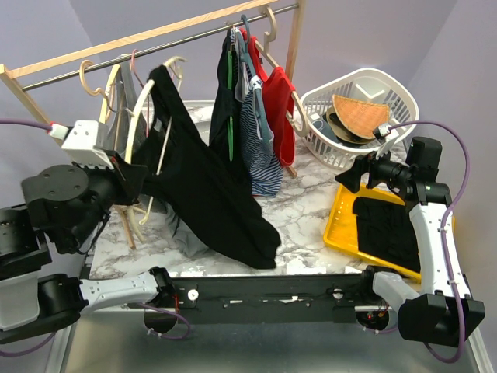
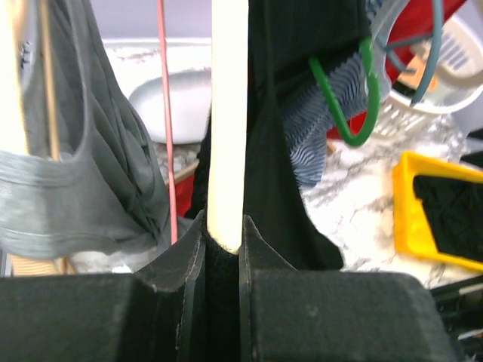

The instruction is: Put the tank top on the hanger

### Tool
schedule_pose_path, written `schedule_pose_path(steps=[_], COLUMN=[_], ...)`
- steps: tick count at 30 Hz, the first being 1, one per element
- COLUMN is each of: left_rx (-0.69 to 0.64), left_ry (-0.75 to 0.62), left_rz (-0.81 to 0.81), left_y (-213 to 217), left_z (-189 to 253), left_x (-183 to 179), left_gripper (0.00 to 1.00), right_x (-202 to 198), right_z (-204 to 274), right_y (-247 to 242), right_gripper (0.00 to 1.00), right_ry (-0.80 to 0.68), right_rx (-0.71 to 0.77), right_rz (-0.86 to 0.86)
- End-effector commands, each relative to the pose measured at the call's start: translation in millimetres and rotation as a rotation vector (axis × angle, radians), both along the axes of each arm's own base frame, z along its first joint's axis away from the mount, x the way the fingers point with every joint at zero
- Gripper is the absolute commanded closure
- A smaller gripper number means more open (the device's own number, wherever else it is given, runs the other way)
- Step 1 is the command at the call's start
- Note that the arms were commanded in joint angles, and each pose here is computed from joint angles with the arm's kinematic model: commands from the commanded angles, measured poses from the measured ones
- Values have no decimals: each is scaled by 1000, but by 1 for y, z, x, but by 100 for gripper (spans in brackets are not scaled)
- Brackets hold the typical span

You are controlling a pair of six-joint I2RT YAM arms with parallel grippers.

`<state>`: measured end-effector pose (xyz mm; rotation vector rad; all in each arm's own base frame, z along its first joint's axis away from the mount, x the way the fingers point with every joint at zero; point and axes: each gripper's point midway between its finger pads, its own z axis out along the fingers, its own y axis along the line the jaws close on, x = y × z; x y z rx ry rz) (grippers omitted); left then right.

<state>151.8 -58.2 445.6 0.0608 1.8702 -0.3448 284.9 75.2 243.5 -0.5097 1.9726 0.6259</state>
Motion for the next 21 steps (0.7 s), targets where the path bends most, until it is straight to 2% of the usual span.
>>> schedule_pose_path(steps=[1, 4, 15, 21], left_rx=[104, 112, 226, 235], left_ry=[-28, -48, -27, -50], left_rz=[96, 91, 53, 71], left_y=[32, 23, -51, -70], left_z=[12, 20, -15, -10], left_x=[1, 8, 53, 76], left_gripper=[100, 100, 100, 100], right_x=[3, 3, 1, -1], right_z=[1, 0, 2, 5], right_y=[-4, -4, -4, -2], right_gripper=[0, 0, 0, 0], right_ry=[-7, -4, -12, -22], right_rx=[-3, -2, -1, -1], right_rz=[-24, -24, -22, -16])
